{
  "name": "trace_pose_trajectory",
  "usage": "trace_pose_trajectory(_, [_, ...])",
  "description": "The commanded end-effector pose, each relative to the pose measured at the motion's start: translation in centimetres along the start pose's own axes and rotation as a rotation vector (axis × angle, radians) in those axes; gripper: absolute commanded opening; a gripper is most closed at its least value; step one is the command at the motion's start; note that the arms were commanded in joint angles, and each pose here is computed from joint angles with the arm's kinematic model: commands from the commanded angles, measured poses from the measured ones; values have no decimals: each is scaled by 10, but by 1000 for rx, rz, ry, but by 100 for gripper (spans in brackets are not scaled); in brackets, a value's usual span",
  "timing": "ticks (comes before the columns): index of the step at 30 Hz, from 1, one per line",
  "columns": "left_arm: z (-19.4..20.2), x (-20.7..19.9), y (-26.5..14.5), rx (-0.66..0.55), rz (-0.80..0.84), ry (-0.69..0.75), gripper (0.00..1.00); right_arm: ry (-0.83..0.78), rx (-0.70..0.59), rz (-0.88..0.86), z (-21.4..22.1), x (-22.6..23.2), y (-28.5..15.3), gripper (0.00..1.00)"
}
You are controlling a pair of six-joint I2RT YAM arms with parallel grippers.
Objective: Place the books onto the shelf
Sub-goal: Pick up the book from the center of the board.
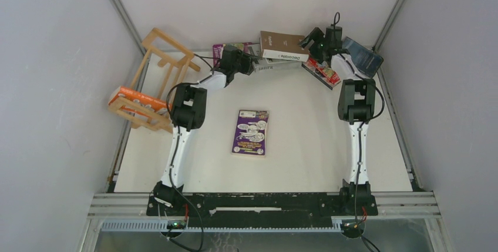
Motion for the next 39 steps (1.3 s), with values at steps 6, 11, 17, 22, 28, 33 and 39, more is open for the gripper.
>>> trace_pose_trajectory(6, [-2, -51, -20, 7, 117, 0, 50, 11, 19, -120, 0, 27, -1, 84])
trace_pose_trajectory(11, [-1, -52, -21, 14, 123, 2, 50, 41, 49, -123, 11, 21, -1, 62])
trace_pose_trajectory(17, [1, -53, -21, 25, 127, -1, 50, 72, 82, -131, 21, 17, -4, 34])
trace_pose_trajectory(22, [3, -52, -27, 34, 134, -4, 50, 84, 86, -146, 26, 20, -12, 17])
trace_pose_trajectory(28, [5, -54, -42, 31, 149, 3, 49, 88, 94, -183, 29, 31, -25, 5])
trace_pose_trajectory(33, [9, -62, -57, 35, 179, 15, 49, 80, 93, -208, 30, 44, -41, 0])
trace_pose_trajectory(39, [18, -78, -77, 47, 209, 48, 48, 61, 90, -237, 33, 56, -60, 0])
Point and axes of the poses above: each gripper's point midway between its finger pads, its own y axis out along the fingers, its own x axis along the line the jaws close on, z = x × y, the point moved 1 cm from there along -y, back along the fingers, and after that the axes turned 2 degrees about -y, right-handed, at the moved point
